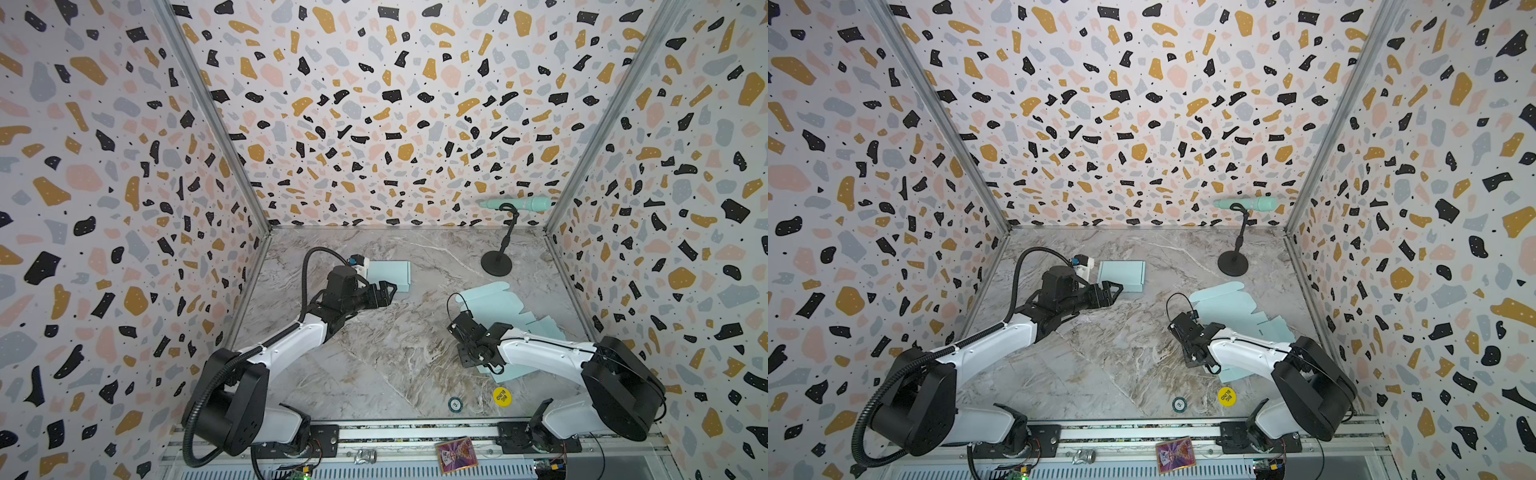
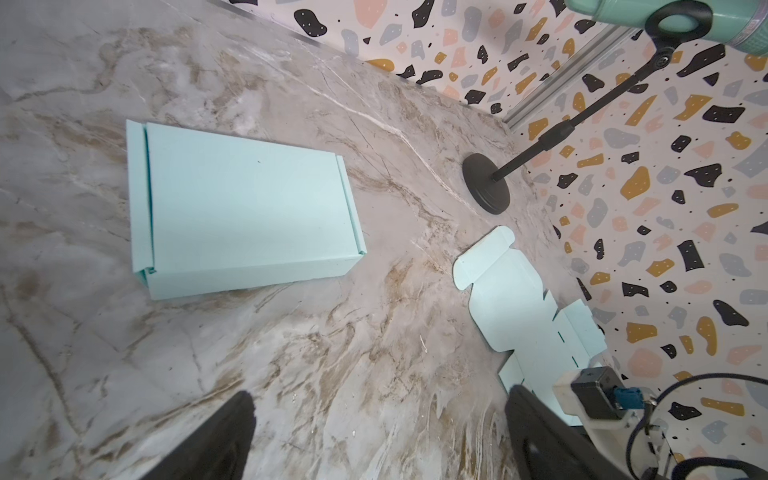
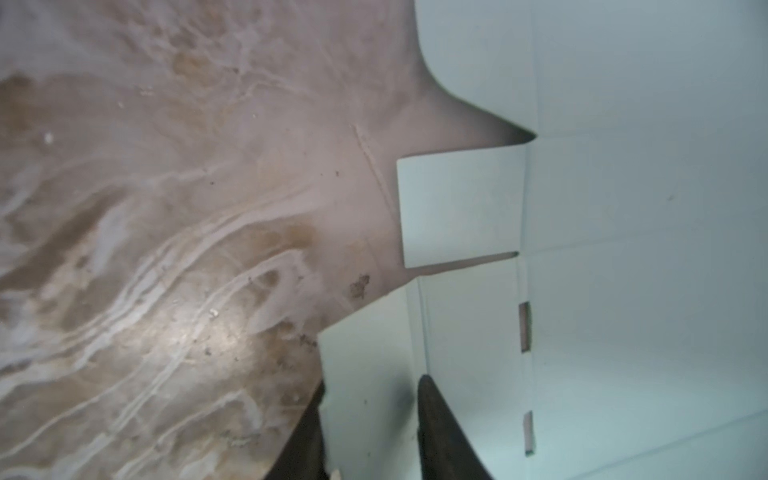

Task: Fold the paper box

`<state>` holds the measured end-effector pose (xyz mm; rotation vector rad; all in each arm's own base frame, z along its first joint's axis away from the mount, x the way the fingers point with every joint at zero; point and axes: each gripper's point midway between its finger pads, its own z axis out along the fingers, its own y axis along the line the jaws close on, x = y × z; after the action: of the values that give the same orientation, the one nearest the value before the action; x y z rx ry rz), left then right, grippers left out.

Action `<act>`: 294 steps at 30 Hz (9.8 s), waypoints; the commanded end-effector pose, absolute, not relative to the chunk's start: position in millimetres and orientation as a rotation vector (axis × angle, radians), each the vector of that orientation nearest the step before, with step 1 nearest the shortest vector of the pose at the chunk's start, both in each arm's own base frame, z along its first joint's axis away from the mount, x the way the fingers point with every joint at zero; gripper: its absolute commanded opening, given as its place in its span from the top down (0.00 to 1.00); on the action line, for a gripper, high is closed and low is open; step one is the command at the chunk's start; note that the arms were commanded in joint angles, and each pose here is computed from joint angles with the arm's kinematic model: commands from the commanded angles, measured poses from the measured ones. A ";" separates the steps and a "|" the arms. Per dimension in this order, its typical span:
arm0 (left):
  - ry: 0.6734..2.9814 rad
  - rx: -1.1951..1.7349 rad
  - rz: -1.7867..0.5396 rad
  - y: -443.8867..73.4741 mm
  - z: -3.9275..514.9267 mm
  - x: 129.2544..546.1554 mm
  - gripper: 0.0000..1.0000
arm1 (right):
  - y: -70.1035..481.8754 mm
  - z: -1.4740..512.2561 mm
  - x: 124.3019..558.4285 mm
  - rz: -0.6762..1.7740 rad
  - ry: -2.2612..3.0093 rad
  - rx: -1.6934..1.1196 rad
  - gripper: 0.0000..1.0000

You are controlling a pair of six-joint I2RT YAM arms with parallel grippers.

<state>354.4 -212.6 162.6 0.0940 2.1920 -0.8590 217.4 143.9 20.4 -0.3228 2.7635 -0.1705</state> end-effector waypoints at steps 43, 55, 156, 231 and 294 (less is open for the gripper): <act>2.291 -0.053 -0.670 -264.7 57.1 489.4 0.55 | 236.1 155.8 208.1 0.047 2.084 -0.771 1.00; 2.306 -0.102 -0.607 -219.1 48.6 500.4 0.55 | 253.0 161.3 201.0 0.064 2.011 -0.854 1.00; 2.436 0.284 -0.864 -265.4 36.9 263.7 0.57 | 225.1 51.7 227.4 1.172 2.433 -0.017 0.56; 2.237 0.277 -1.118 -371.6 104.9 333.3 1.00 | 193.1 87.6 274.2 0.010 2.390 -0.574 1.00; 2.140 0.140 -0.958 -208.2 140.3 321.5 0.68 | 246.9 134.5 280.8 -0.462 1.743 -1.118 1.00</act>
<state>313.6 -218.6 125.6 0.1244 2.2023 -0.9495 275.2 241.3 113.1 -1.0983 1.8709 -0.4048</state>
